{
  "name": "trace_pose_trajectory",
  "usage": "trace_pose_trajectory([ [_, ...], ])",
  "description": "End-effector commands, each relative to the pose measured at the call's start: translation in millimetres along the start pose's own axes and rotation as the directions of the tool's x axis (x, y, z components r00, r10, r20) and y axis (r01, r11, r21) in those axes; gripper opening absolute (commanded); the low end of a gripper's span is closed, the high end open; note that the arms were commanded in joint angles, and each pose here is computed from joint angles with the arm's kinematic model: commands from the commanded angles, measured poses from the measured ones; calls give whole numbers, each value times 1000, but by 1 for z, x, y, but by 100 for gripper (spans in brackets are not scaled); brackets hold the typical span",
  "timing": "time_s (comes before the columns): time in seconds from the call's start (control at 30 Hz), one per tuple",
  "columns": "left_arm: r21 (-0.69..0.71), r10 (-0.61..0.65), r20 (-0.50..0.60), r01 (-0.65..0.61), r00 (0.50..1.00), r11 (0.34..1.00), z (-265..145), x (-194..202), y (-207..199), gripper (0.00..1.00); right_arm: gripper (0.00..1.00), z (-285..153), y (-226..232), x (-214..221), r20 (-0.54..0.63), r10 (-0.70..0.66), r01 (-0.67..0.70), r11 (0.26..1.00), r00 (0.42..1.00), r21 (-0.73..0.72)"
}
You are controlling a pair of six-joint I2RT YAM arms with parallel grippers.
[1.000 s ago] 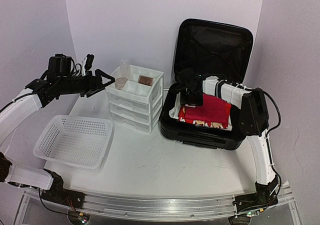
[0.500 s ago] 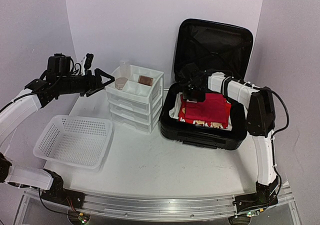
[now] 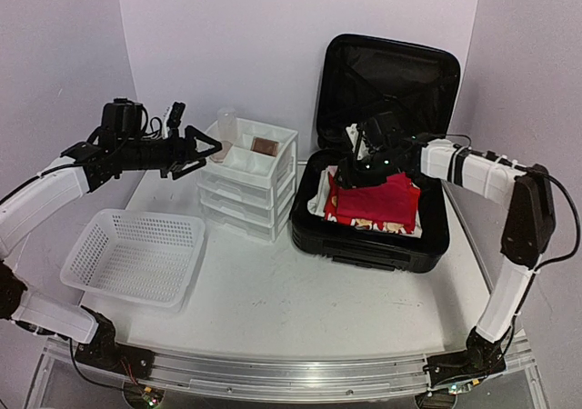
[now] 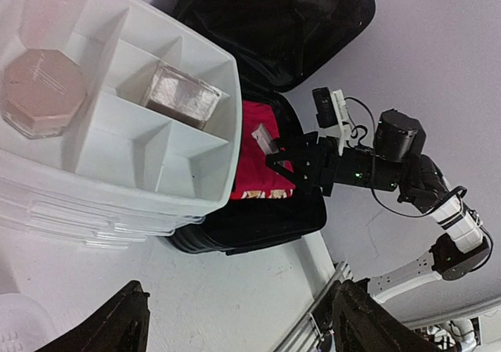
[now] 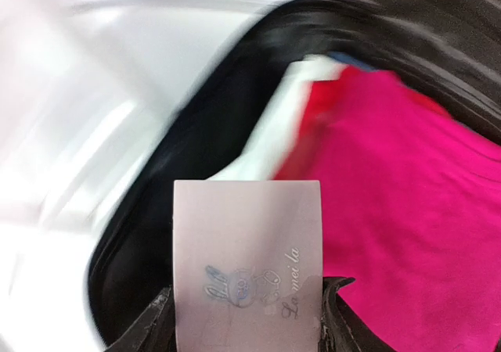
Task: Open, take out, and arrange the luggage
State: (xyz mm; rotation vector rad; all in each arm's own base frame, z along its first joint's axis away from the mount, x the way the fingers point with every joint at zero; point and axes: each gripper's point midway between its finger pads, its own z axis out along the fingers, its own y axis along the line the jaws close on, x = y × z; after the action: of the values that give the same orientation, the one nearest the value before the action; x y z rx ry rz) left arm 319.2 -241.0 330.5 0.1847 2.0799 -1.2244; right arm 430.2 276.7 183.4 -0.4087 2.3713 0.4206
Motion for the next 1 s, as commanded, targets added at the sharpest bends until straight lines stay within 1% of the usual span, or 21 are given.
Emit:
trace_pose_trajectory([
  [0.0,168,37,-35,-31,999,985,23,-3,-57,80,50,-78,80,-22,256,-266,335,899,929,-281],
  [0.07,202,57,-81,-40,995,978,43,10,-76,80,50,-97,95,-14,301,-328,413,865,895,-285],
  [0.1,214,58,-100,-36,993,976,52,15,-83,80,50,-103,101,-11,317,-339,429,858,886,-281],
  [0.23,214,38,-164,-2,986,977,93,34,-95,79,50,-122,127,-7,395,-330,456,842,857,-287],
  [0.3,218,29,-162,7,986,976,104,39,-103,78,50,-127,137,-6,422,-318,459,839,849,-292],
  [0.43,261,24,-113,7,993,965,111,38,-120,74,49,-127,147,-7,451,-305,459,842,839,-284],
  [0.47,259,20,-109,8,994,966,113,39,-121,73,49,-126,149,-7,448,-278,433,853,850,-292],
  [0.6,250,-17,-130,50,991,967,121,43,-117,61,49,-125,154,-11,465,-262,420,864,845,-277],
  [0.73,243,-24,-130,55,991,968,124,44,-114,48,49,-123,157,-10,469,-272,425,867,840,-259],
  [0.8,240,-24,-120,53,992,969,122,43,-114,40,48,-123,160,-9,471,-284,435,864,835,-251],
  [0.9,244,-10,-109,37,994,969,121,41,-116,31,48,-121,166,-4,468,-310,452,862,828,-229],
  [0.97,247,0,-109,27,994,969,120,41,-116,25,48,-118,168,-1,467,-353,483,853,811,-195],
])
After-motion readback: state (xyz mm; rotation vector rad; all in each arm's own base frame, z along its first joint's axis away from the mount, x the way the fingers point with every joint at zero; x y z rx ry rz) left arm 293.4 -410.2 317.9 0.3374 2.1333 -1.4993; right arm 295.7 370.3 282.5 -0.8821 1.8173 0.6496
